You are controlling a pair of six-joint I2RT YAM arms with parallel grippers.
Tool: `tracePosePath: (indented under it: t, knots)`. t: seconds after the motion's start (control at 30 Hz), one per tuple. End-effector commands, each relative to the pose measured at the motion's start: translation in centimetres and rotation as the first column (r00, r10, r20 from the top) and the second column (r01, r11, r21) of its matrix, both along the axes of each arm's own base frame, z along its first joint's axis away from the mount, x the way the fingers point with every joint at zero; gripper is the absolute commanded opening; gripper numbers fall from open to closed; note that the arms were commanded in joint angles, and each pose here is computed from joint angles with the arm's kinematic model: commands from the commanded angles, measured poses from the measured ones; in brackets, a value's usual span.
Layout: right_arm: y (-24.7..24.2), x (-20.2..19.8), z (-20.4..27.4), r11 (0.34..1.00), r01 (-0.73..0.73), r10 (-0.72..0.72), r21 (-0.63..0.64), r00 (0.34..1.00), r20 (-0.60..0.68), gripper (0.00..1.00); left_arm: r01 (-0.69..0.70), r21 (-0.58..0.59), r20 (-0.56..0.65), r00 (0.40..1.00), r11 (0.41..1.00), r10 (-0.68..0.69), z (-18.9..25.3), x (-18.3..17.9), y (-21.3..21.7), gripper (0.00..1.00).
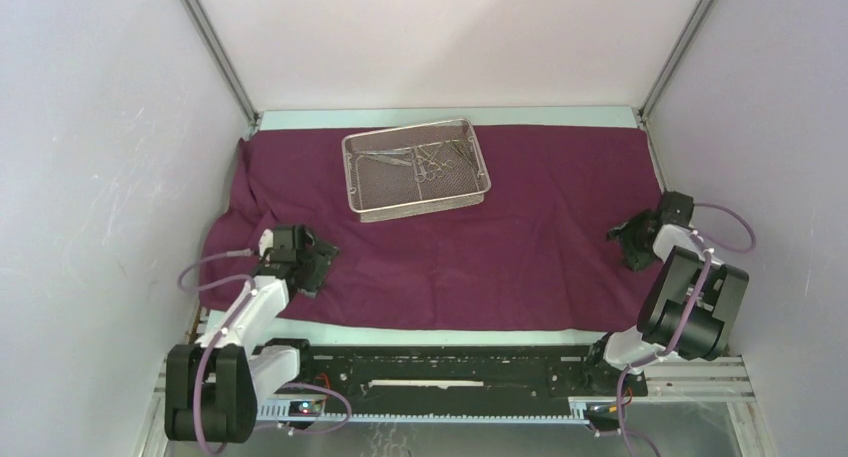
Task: Open and lay out the surgical kit
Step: Move the container from the surgical kit.
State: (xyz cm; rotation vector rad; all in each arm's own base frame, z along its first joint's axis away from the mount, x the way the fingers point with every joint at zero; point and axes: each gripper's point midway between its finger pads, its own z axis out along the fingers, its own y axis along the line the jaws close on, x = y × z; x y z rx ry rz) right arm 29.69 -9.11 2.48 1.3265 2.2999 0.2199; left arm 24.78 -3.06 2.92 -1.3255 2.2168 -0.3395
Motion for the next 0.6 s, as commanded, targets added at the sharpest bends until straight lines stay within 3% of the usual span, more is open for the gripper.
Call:
tracePosePath:
  t: [0.0, 0.37, 0.57]
  knots:
    - [-2.7, -2.3, -1.0, 0.994, 0.108, -0.11, -0.035, 0.992, -0.065, 0.7, -0.138, 0.046, -0.258, 0.955, 0.989, 0.145, -4.1, -7.3, 1.5, 0.83]
    - [-6.8, -4.7, 1.1, 0.941, 0.257, -0.286, -0.218, 0.952, -0.112, 0.73, -0.211, 0.0, -0.277, 0.939, 0.977, 0.203, -4.4, -10.9, 1.1, 0.81]
    - [-5.8, -2.1, 5.2, 0.945, 0.165, -0.176, -0.283, 0.984, -0.015, 0.75, -0.166, 0.024, -0.241, 0.956, 0.986, 0.167, -1.5, -10.1, 1.4, 0.81]
